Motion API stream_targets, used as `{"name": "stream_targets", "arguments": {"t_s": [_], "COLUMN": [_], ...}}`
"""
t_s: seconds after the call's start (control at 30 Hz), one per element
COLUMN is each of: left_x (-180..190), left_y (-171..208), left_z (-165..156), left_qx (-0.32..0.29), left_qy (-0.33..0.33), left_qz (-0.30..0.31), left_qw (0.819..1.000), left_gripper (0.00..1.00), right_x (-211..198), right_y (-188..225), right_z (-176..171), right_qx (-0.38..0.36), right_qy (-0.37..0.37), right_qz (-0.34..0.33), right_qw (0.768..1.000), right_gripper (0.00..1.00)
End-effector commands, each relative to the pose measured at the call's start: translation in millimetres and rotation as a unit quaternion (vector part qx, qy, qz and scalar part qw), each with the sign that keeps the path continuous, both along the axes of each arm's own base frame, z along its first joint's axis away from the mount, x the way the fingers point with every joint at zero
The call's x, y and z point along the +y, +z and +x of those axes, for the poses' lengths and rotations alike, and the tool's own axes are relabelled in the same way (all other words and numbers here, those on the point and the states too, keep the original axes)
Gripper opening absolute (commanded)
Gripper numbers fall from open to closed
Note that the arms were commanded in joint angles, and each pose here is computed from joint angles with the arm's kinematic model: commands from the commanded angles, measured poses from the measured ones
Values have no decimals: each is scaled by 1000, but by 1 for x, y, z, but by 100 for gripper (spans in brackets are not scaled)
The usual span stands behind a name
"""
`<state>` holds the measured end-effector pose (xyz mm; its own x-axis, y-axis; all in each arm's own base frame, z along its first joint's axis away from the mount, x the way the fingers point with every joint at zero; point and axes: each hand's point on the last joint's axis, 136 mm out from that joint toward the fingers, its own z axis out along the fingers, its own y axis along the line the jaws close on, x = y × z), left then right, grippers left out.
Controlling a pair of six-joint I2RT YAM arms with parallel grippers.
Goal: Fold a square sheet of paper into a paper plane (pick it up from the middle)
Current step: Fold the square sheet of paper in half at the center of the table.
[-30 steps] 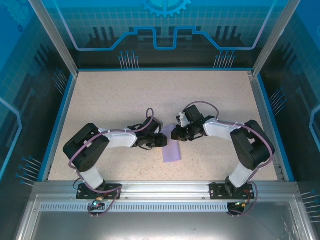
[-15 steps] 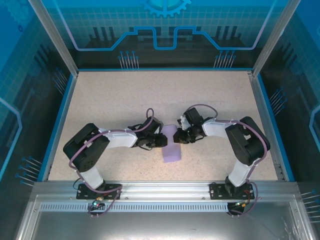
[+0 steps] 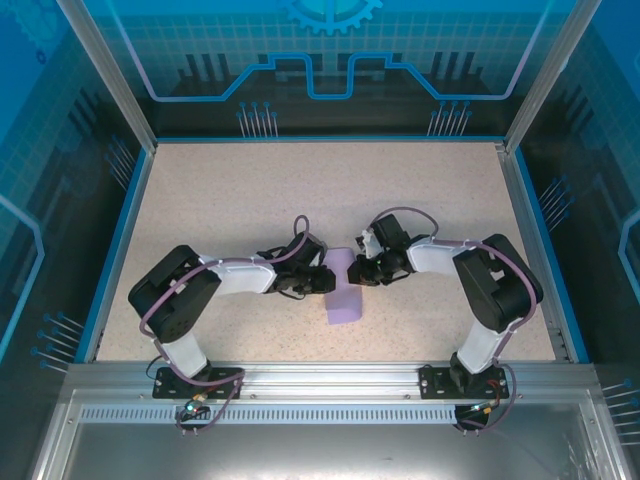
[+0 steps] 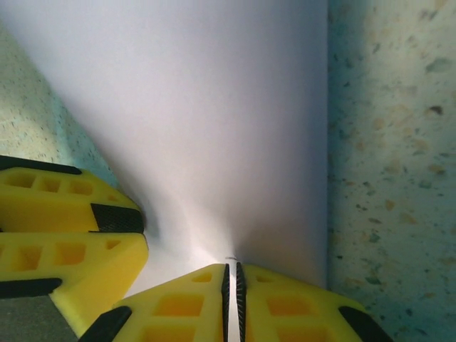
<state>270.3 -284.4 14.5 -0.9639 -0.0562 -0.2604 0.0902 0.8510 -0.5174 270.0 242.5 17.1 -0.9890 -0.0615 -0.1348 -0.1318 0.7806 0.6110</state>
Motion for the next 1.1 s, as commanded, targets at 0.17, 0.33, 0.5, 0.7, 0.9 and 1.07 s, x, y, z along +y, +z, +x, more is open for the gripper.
{"name": "stream_targets", "arguments": {"t_s": [0.17, 0.33, 0.5, 0.7, 0.9, 1.07], "left_x": [25, 27, 30, 33, 33, 31], "left_y": [-33, -35, -35, -34, -34, -30], "left_z": [-15, -17, -18, -20, -19, -17], "left_qx": [29, 31, 30, 28, 28, 25], "left_qy": [-8, -11, -9, -10, -11, -11], "left_qz": [76, 81, 86, 92, 93, 90], "left_qw": [997, 996, 996, 995, 995, 996], "left_gripper": [25, 25, 25, 25, 25, 25], "right_x": [1, -5, -17, -29, -23, 7], "right_y": [-3, -9, -24, -11, 12, 41], "right_z": [18, 25, 26, 27, 31, 37], "right_qx": [-6, -9, 6, -5, -18, -46], "right_qy": [-15, -26, -35, -44, -43, -12], "right_qz": [2, -8, -27, -40, -5, 29], "right_qw": [1000, 1000, 999, 998, 999, 998], "right_gripper": [12, 12, 11, 11, 11, 12]}}
